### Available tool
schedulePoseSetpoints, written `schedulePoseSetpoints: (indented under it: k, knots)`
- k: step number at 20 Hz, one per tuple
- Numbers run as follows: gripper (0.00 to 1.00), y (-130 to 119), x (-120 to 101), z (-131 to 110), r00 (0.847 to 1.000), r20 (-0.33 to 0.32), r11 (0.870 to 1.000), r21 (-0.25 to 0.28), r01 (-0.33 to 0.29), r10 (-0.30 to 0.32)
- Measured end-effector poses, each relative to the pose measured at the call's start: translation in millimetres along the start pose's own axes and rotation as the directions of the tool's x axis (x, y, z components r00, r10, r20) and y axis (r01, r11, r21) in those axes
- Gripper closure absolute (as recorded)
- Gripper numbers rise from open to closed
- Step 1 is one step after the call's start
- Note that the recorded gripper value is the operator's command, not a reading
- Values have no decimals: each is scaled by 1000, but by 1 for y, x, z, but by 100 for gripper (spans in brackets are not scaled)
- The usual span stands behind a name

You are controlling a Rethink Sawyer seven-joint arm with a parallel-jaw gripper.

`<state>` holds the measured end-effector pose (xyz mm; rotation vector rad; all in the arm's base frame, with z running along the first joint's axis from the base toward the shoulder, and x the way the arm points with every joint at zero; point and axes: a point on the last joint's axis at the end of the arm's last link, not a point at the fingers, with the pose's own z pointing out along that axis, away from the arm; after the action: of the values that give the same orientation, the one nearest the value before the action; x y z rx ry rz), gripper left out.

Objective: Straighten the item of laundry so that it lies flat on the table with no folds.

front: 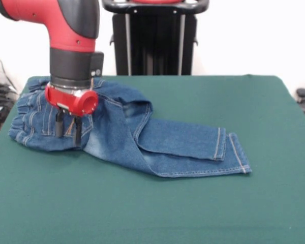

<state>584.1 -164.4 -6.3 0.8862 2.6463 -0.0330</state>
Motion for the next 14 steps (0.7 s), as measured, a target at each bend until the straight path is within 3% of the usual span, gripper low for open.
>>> schedulePoseSetpoints:
  k: [5,14]
  knots:
    - [0,-10,-6,-17,1000,16,1000,18,-7,7]
    - [0,-12,-7,-19,1000,15,1000,19,-12,12]
